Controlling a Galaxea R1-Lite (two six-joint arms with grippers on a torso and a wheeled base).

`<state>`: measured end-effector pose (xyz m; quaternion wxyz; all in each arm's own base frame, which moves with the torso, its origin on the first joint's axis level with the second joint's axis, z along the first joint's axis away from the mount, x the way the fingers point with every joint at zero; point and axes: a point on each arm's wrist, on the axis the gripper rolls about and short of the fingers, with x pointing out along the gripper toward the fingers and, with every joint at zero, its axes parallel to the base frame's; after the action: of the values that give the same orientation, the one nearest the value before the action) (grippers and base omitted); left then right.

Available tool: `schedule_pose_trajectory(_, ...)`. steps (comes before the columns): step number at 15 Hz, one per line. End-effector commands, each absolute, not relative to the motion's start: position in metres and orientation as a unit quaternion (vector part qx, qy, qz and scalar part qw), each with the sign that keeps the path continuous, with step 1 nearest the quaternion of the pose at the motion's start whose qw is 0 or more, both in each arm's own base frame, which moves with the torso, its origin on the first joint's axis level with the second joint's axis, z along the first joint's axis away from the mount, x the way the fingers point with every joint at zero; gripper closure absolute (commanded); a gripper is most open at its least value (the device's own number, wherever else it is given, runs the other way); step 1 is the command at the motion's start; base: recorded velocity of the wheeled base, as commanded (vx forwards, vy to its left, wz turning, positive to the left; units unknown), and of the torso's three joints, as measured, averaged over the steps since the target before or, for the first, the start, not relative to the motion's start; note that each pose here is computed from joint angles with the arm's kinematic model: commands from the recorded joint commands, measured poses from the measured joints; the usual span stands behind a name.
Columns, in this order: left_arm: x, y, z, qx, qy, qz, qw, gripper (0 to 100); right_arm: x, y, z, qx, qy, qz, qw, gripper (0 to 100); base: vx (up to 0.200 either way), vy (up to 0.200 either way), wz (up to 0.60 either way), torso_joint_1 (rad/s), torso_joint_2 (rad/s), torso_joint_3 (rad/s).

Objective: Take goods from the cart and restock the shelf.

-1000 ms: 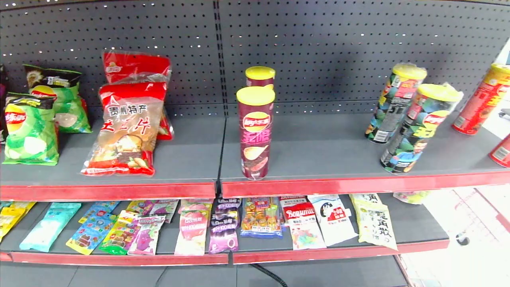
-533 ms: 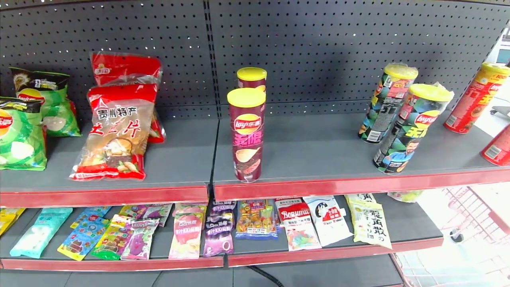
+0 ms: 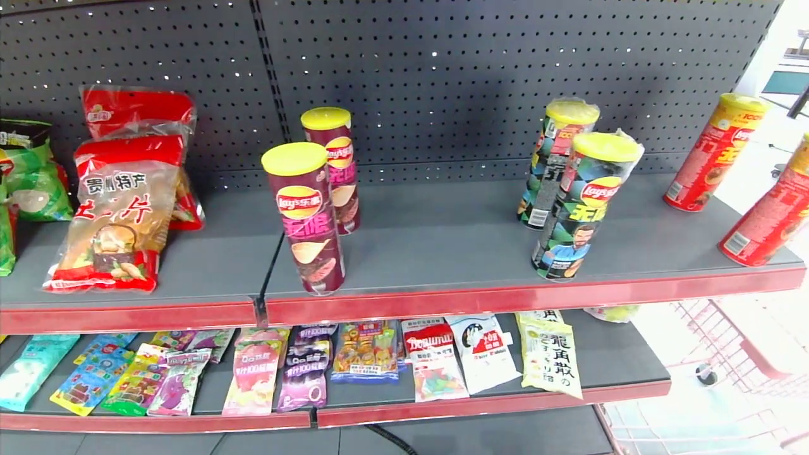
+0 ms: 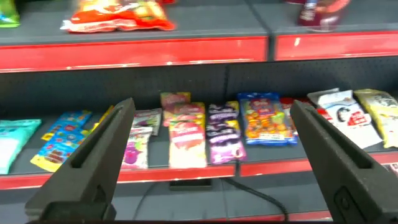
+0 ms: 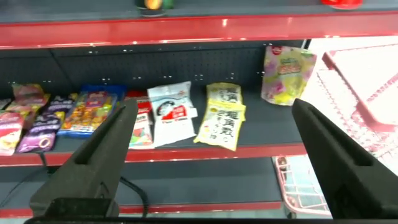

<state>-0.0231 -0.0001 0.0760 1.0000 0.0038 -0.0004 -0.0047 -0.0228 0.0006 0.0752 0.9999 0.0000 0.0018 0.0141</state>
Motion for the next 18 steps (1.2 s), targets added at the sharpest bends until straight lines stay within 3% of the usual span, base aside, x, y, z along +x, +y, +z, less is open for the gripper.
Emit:
schedule_pose_trajectory(1, -0.0230, -0.0001, 0.0760, 0.004, 0.000, -0.005, 1.000, 0, -0.0228, 0.0006, 0.0752, 0.000, 0.002, 0.015, 1.000, 0, 0.000, -0.200, 0.00, 0.002, 0.00, 0.007)
schedule_pose_trajectory(18, -0.0230, 0.0000, 0.0760, 0.004, 0.000, -0.004, 1.000, 0, -0.0228, 0.0006, 0.0752, 0.001, 0.002, 0.015, 1.000, 0, 0.000, -0.200, 0.00, 0.003, 0.00, 0.003)
